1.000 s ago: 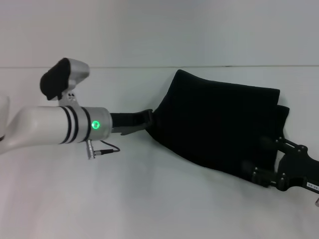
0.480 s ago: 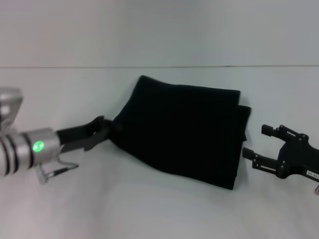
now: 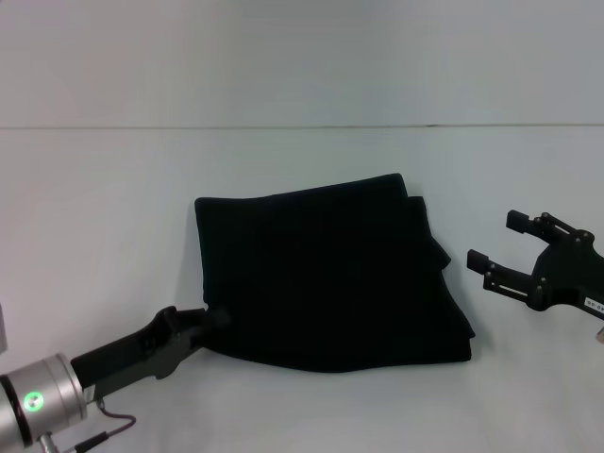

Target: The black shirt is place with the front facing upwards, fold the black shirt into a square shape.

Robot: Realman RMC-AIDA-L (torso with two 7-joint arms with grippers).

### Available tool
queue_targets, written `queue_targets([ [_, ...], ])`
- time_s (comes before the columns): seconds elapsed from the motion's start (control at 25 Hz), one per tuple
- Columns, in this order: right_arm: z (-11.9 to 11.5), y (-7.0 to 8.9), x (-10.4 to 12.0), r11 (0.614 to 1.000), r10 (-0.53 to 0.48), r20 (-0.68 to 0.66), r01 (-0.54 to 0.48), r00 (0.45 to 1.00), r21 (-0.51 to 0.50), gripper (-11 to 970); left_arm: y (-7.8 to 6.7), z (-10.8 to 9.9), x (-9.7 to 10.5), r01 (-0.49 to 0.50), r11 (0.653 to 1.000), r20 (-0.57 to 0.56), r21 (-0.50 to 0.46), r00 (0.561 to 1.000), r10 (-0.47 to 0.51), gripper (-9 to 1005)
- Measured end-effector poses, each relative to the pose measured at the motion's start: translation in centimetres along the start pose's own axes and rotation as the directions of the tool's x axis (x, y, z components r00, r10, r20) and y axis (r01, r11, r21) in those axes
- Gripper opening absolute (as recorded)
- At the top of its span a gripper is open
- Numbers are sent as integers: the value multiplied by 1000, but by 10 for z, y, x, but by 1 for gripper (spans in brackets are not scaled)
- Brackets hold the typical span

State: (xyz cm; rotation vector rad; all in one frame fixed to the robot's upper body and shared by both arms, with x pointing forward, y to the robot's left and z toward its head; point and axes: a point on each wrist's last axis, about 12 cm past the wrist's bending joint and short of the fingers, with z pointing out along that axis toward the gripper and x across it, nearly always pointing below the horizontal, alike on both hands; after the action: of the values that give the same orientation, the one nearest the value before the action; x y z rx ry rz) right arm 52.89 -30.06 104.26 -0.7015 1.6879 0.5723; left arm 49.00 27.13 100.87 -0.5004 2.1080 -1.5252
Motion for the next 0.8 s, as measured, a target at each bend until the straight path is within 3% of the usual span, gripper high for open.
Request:
queue_targets([
  [0.16,3,1,0,1000,4,0,-4,1000,-3,889,1,-3,5,-22,1000,-21,18,1000,22,66],
  [0.32,6,2,0,1000,11,1,-11,1000,-10,888,-2,-9,-2,-166,986,-22,28,986,167,73],
  [0.44,8,4,1,1000,10,2,-10,1000,-16,889,-6,-20,-20,-308,951,0,5,951,308,78],
  [0.52,9,5,1,1000,5,0,-5,1000,-20,889,-11,-28,-33,-429,903,9,-9,903,430,165],
  [0.64,12,8,2,999,-1,0,1,1000,-34,888,-22,-42,-49,-664,748,19,-21,748,664,296],
  [0.8,14,19,6,997,-8,16,9,1000,-74,888,-34,-45,-48,-882,469,32,42,470,882,462],
])
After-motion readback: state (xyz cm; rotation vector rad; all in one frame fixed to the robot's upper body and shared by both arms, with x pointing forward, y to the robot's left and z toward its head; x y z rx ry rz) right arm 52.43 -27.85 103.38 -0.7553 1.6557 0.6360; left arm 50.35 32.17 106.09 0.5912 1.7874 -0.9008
